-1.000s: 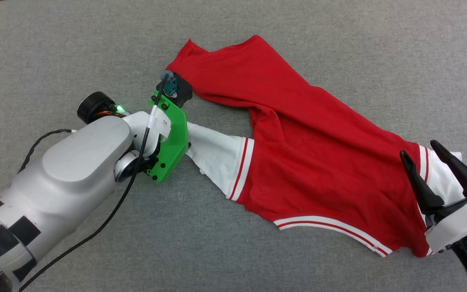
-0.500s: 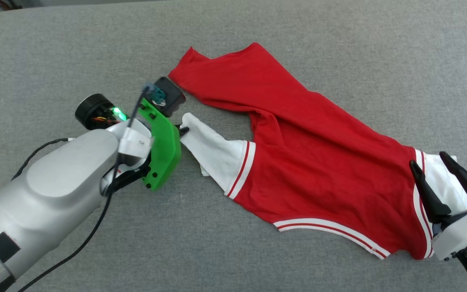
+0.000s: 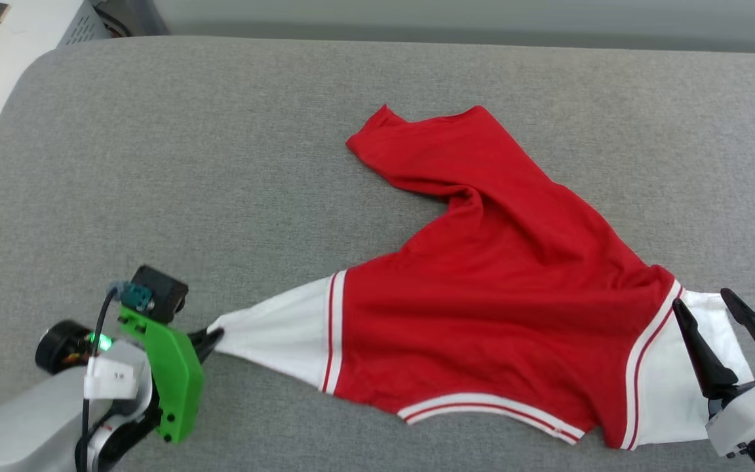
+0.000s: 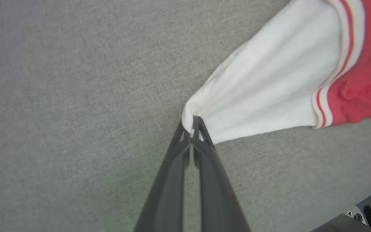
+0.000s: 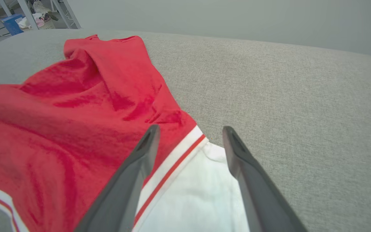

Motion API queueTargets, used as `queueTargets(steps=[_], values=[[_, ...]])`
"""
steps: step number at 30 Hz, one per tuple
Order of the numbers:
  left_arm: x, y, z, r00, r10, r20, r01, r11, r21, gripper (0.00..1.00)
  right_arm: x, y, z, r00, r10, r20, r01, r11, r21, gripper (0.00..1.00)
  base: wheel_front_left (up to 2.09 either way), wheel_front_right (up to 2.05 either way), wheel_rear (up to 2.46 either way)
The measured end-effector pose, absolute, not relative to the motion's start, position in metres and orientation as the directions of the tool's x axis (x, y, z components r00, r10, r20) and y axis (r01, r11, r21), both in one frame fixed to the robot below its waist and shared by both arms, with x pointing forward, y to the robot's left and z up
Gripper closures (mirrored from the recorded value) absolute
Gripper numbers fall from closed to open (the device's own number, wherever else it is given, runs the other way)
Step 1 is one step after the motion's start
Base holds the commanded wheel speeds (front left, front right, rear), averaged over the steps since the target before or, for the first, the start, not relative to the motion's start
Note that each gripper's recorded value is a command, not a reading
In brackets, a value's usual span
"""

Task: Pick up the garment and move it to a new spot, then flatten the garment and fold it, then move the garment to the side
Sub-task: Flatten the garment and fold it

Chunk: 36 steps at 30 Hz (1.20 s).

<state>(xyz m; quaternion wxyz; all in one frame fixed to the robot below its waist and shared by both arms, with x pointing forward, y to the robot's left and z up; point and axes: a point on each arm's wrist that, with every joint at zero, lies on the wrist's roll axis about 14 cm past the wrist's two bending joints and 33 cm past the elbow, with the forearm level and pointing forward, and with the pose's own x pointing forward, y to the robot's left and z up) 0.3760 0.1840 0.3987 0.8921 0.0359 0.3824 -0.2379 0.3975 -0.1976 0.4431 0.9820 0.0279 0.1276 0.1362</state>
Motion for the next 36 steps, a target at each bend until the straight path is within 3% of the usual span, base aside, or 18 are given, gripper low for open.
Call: queueTargets(steps=[7, 8, 9, 10, 16, 21, 25, 30, 36], values=[[0.321, 0.205, 0.363, 0.534, -0.32, -0.783, 0.319, 0.933, -0.164, 1.0, 0.396, -0.191, 0.446, 0.925, 0.292, -0.242, -0.277, 0.956, 0.093, 0.0, 0.0, 0.0, 0.0], [0.321, 0.206, 0.363, 0.539, -0.315, -0.781, 0.314, 0.936, -0.161, 0.74, 0.396, -0.19, 0.447, 0.924, 0.293, -0.244, -0.279, 0.956, 0.094, 0.0, 0.0, 0.0, 0.0], [0.321, 0.206, 0.362, 0.544, -0.312, -0.779, 0.311, 0.937, -0.158, 0.04, 0.395, -0.19, 0.448, 0.925, 0.294, -0.241, -0.279, 0.956, 0.094, 0.0, 0.0, 0.0, 0.0], [0.324, 0.204, 0.364, 0.563, -0.313, -0.765, 0.312, 0.938, -0.154, 0.0, 0.395, -0.19, 0.449, 0.925, 0.295, -0.239, -0.28, 0.955, 0.093, 0.0, 0.0, 0.0, 0.0], [0.357, 0.209, 0.396, 0.689, -0.298, -0.661, 0.339, 0.938, -0.069, 0.0, 0.392, -0.191, 0.46, 0.933, 0.29, -0.215, -0.277, 0.957, 0.087, 0.0, 0.0, 0.0, 0.0], [0.417, 0.205, 0.478, 0.836, -0.32, -0.446, 0.381, 0.923, 0.051, 0.0, 0.388, -0.192, 0.464, 0.938, 0.28, -0.202, -0.266, 0.959, 0.093, 0.0, 0.0, 0.0, 0.0], [0.452, 0.187, 0.532, 0.874, -0.37, -0.315, 0.424, 0.897, 0.122, 0.0, 0.386, -0.192, 0.463, 0.939, 0.277, -0.203, -0.261, 0.96, 0.1, 0.0, 0.0, 0.0, 0.0], [0.484, 0.144, 0.56, 0.832, -0.474, -0.287, 0.527, 0.837, 0.146, 0.0, 0.391, -0.19, 0.463, 0.94, 0.282, -0.192, -0.266, 0.958, 0.103, 0.0, 0.0, 0.0, 0.0], [0.486, 0.09, 0.506, 0.62, -0.565, -0.545, 0.684, 0.73, 0.021, 0.0, 0.403, -0.188, 0.466, 0.942, 0.287, -0.176, -0.274, 0.957, 0.094, 0.0, 0.0, 0.0, 0.0]])
